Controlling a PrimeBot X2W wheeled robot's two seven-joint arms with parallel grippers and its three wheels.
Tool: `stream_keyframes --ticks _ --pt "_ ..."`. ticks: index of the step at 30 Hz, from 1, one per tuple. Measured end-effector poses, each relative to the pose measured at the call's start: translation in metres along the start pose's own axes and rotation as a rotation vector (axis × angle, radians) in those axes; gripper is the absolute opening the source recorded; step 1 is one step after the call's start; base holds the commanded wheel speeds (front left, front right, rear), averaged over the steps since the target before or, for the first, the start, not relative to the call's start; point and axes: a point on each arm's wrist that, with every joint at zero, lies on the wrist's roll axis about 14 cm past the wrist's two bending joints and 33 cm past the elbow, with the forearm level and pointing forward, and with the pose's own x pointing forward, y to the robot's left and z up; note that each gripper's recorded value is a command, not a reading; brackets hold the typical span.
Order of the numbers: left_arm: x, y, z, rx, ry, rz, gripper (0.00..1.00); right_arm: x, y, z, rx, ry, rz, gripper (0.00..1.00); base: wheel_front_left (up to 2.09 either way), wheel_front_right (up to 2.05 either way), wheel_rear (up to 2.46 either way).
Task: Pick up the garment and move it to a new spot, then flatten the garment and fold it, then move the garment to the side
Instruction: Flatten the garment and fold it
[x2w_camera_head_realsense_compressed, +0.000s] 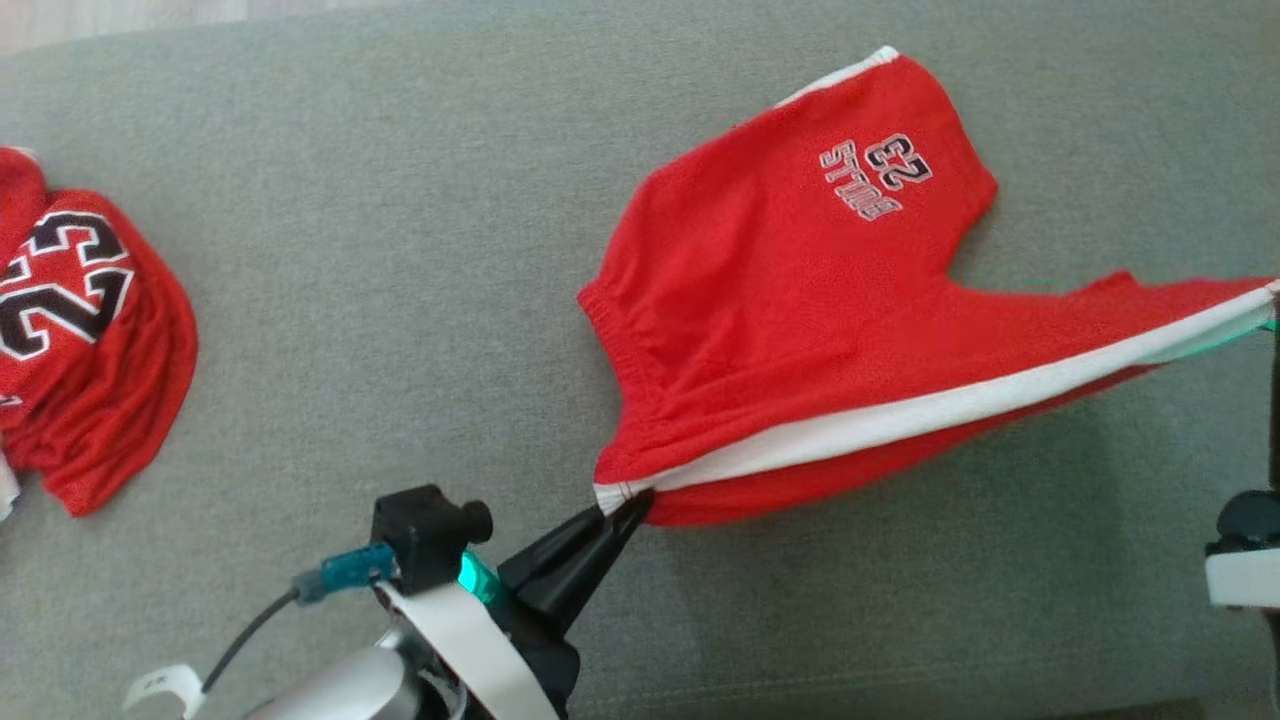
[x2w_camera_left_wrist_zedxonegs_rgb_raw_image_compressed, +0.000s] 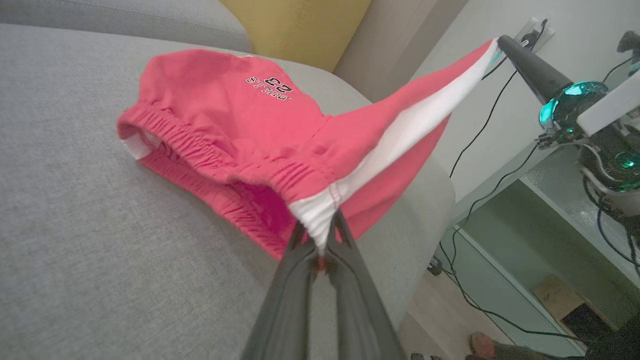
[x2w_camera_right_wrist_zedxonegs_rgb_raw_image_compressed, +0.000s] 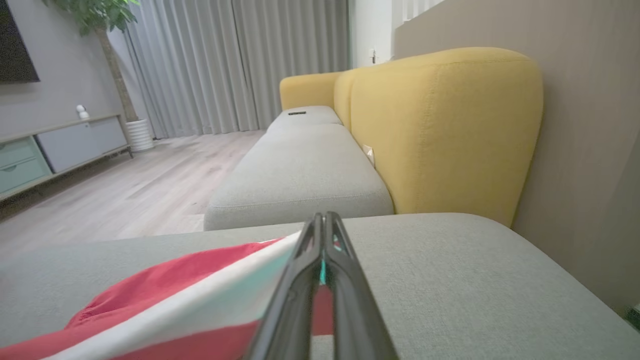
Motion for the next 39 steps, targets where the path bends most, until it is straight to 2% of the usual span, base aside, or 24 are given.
stream_keyframes --ticks 5,10,14,22,30,39 --pt "0.001 -0.001 0.019 -0.076 -0.059 0.014 0.00 0.008 0.005 -0.002 -0.050 0.035 0.038 0.00 0.00 0.00 0.00" --pt "0.027 0.009 0.045 -0.163 -0.134 -0.005 0.00 0.054 0.018 -0.017 -0.057 0.075 0.101 0.00 0.00 0.00 0.00" --pt "0.052 0.042 0.069 -0.213 -0.188 0.028 0.00 0.105 0.019 -0.040 -0.118 0.141 0.147 0.00 0.00 0.00 0.00" --pt "0.072 0.092 0.063 -0.300 -0.144 0.123 0.00 0.171 0.042 -0.074 -0.189 0.227 0.240 0.00 0.00 0.00 0.00" --pt "0.082 0.125 0.049 -0.243 -0.076 0.190 0.00 0.215 0.066 -0.109 -0.247 0.298 0.305 0.00 0.00 0.00 0.00" --pt "0.077 0.135 0.027 -0.189 -0.004 0.212 0.00 0.228 0.069 -0.136 -0.289 0.351 0.318 0.00 0.00 0.00 0.00"
